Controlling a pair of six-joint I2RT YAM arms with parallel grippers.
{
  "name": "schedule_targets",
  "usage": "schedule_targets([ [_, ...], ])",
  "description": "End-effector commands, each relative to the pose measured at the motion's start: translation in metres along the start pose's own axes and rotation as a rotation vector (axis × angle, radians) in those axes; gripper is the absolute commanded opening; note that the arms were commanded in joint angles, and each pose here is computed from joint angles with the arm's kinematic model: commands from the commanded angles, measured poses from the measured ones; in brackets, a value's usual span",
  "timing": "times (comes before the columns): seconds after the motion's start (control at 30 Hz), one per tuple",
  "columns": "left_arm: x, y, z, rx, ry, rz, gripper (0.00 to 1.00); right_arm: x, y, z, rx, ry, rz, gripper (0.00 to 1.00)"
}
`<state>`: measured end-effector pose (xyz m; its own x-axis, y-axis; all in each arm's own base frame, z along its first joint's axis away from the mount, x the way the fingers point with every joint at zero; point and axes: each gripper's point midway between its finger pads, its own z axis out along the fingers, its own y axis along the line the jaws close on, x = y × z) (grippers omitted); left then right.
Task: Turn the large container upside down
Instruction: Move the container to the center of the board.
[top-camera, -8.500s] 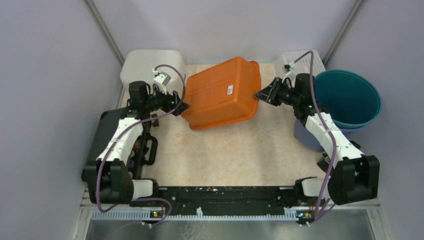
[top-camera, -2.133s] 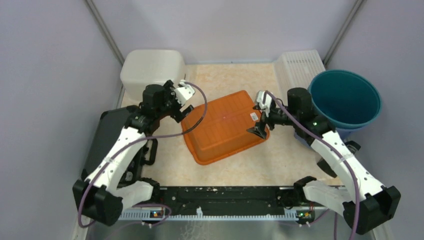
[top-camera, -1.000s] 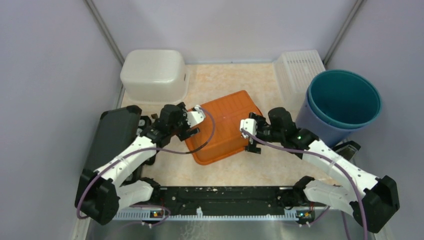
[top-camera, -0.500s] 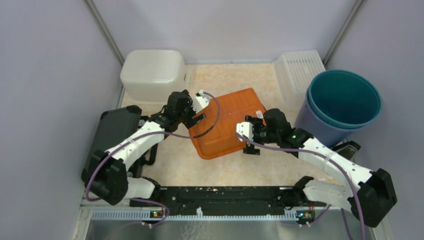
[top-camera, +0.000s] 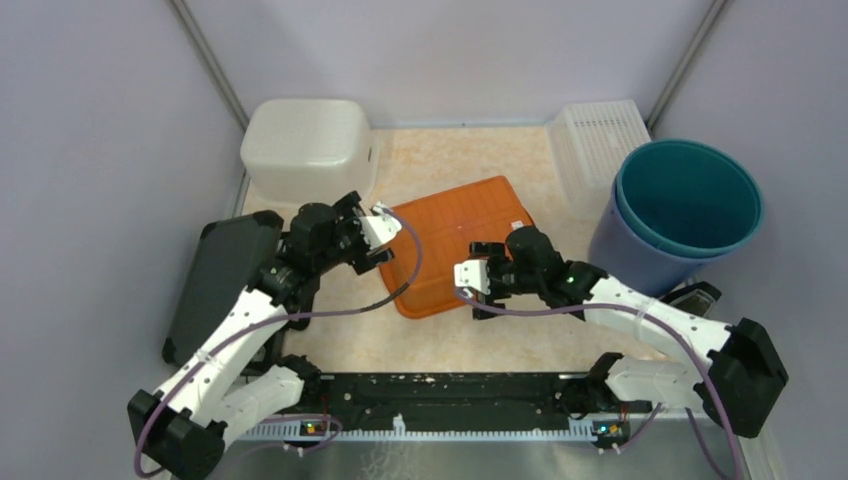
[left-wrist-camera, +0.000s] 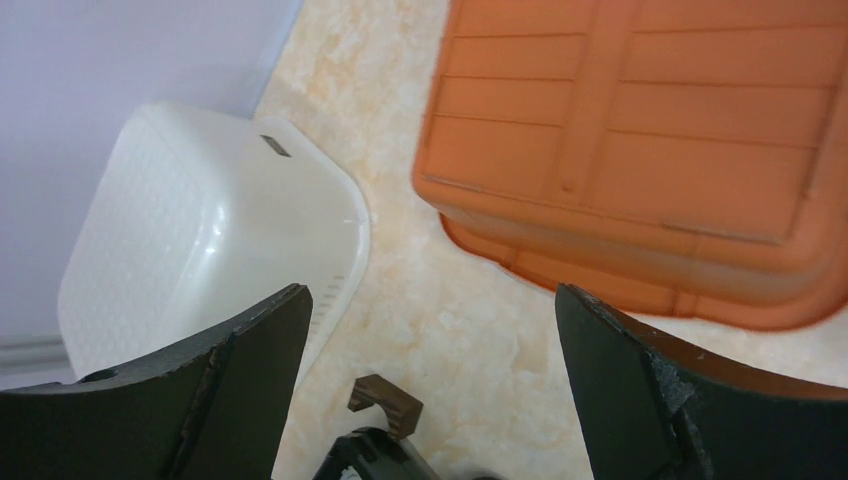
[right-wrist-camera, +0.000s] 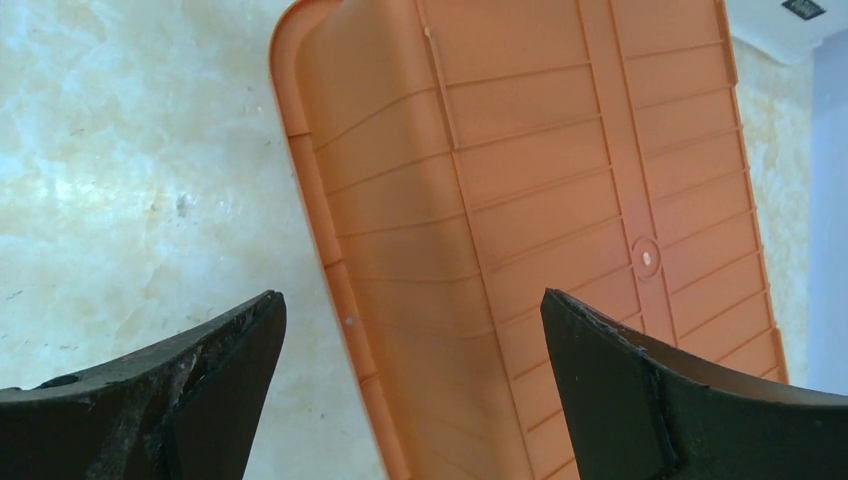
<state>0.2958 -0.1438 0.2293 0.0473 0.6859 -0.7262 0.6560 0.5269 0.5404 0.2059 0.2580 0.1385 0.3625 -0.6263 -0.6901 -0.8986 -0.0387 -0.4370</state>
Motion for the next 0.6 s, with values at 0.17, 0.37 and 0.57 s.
schedule_targets([
  [0.17,0.024,-0.061,-0.007,0.228,-0.015,0.029,0.99,-0.012,-0.031,0.035,0.19,-0.012,-0.036,0.98],
  [0.37,0.021,-0.058,-0.012,0.224,-0.017,0.015,0.99,0.003,-0.048,0.045,0.292,0.041,0.02,0.94],
  [0.57,0.025,-0.061,-0.016,0.206,-0.049,0.012,0.99,0.027,-0.056,0.056,0.353,0.13,0.075,0.88],
])
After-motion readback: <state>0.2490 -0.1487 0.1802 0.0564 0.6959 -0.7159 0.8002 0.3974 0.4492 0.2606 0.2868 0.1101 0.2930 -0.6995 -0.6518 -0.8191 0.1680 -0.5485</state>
